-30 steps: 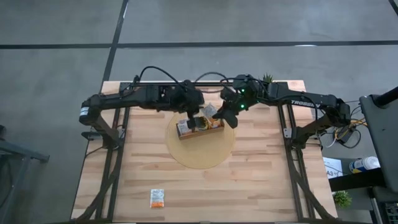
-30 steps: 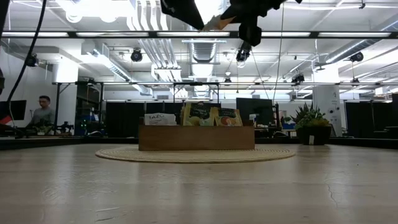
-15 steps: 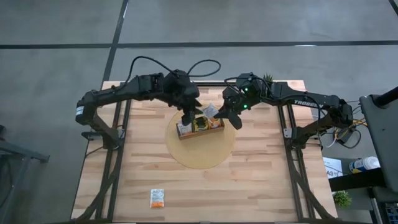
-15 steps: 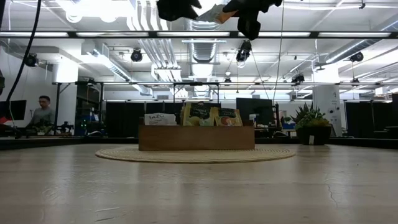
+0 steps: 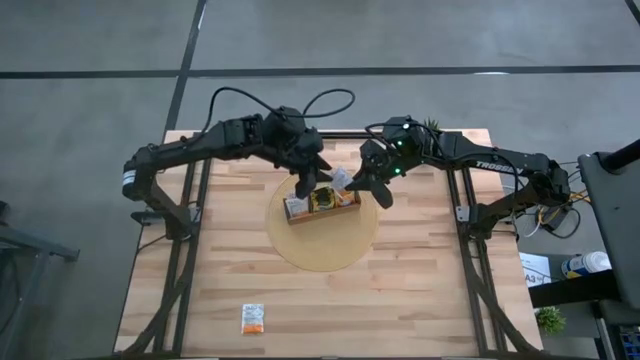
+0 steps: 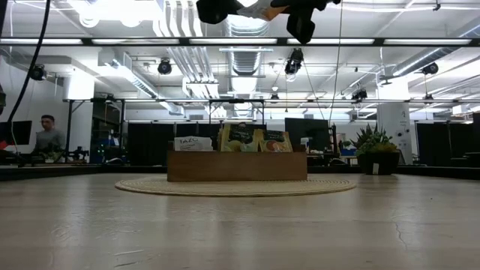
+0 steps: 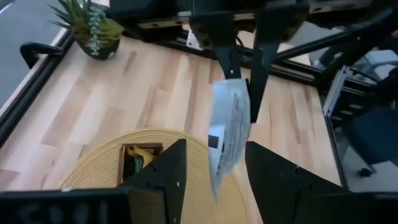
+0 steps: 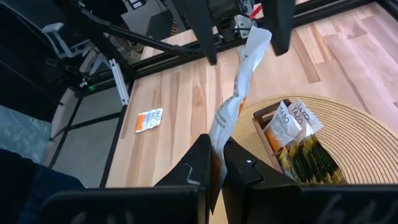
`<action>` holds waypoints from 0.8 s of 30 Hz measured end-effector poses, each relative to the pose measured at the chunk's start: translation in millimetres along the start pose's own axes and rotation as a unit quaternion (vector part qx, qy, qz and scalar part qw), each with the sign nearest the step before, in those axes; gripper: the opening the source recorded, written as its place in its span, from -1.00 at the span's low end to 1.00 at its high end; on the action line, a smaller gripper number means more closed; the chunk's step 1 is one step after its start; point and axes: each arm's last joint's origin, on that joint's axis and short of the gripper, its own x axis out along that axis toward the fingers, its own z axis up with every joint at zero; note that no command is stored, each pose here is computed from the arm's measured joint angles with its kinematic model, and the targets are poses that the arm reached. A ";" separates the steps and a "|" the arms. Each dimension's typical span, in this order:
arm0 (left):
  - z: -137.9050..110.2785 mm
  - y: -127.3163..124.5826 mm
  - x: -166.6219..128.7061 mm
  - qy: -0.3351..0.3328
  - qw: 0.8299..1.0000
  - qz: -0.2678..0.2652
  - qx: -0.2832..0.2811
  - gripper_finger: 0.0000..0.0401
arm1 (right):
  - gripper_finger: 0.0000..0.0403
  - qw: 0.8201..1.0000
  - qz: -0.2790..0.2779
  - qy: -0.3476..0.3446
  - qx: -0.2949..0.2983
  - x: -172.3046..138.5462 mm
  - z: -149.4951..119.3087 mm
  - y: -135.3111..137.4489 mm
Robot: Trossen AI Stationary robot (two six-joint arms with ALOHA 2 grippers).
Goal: Pick & Place Tea
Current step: Put the white tea bag into the left section of the wooden organizer
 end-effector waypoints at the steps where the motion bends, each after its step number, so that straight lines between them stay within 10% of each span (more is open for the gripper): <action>1: 0.4 0.6 -0.1 -0.002 1.000 0.001 -0.001 -0.22 | -0.94 1.000 0.000 0.000 0.000 0.0 0.1 0.0; 18: 5.5 -2.3 -0.5 -0.023 0.999 -0.044 0.000 -0.25 | -0.94 0.999 0.028 -0.029 -0.021 1.9 6.1 7.2; 24: 5.2 -3.8 -0.5 -0.019 0.997 -0.072 0.001 -0.59 | -0.94 0.999 0.028 -0.029 -0.022 2.1 6.1 7.2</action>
